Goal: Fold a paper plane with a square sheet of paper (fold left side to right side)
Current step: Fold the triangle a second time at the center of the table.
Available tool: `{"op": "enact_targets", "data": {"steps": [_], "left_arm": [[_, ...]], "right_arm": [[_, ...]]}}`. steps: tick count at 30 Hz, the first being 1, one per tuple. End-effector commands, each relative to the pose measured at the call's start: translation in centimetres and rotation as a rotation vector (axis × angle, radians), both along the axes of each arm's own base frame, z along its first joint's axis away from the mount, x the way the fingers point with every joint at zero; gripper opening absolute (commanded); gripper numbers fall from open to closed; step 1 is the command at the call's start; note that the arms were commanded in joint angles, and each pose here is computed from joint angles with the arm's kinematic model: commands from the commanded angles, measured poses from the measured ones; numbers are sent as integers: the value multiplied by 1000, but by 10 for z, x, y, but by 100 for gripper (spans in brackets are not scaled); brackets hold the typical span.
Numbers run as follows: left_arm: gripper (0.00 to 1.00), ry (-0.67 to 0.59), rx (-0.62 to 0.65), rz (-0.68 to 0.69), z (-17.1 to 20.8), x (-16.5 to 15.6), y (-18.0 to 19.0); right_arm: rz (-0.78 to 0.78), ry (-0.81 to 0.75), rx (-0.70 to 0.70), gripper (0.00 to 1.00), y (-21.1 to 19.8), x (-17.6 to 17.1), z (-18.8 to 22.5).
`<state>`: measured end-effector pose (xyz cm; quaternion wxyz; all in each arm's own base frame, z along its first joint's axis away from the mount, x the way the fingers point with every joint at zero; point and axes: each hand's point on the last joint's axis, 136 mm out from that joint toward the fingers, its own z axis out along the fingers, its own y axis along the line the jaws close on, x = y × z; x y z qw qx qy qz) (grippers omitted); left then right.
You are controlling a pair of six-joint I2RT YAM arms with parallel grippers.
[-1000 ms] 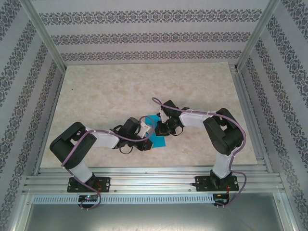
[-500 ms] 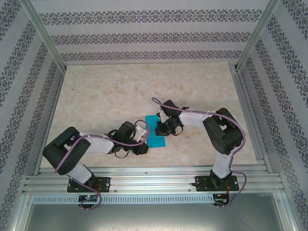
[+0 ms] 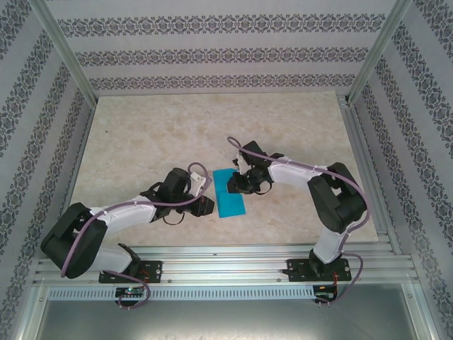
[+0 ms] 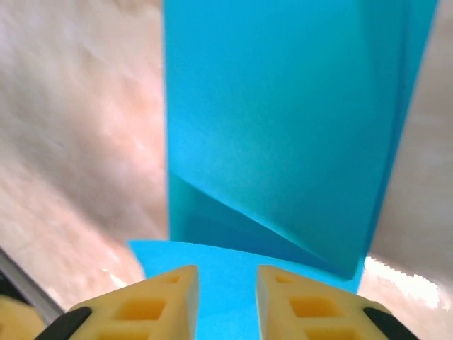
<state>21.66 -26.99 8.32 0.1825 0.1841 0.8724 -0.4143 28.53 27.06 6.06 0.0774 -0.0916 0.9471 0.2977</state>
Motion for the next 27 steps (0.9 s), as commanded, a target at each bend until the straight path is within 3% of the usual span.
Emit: {"op": "enact_targets", "data": {"steps": [1, 3, 7, 14, 27], "left_arm": [[14, 24, -62, 30, 13, 14, -10], [14, 42, -88, 31, 13, 19, -16], [29, 67, -79, 46, 2, 29, -22], [32, 61, -99, 51, -1, 47, -33], [6, 73, -5, 92, -26, 54, -24]], "right_arm": [[-62, -40, 69, 33, -7, 6, 21], [-86, -19, 104, 36, -9, 0, 18], [-117, 9, 158, 39, -7, -8, 9], [-141, 45, 153, 39, -12, -16, -8], [-177, 86, 149, 44, -17, -14, -21]]}}
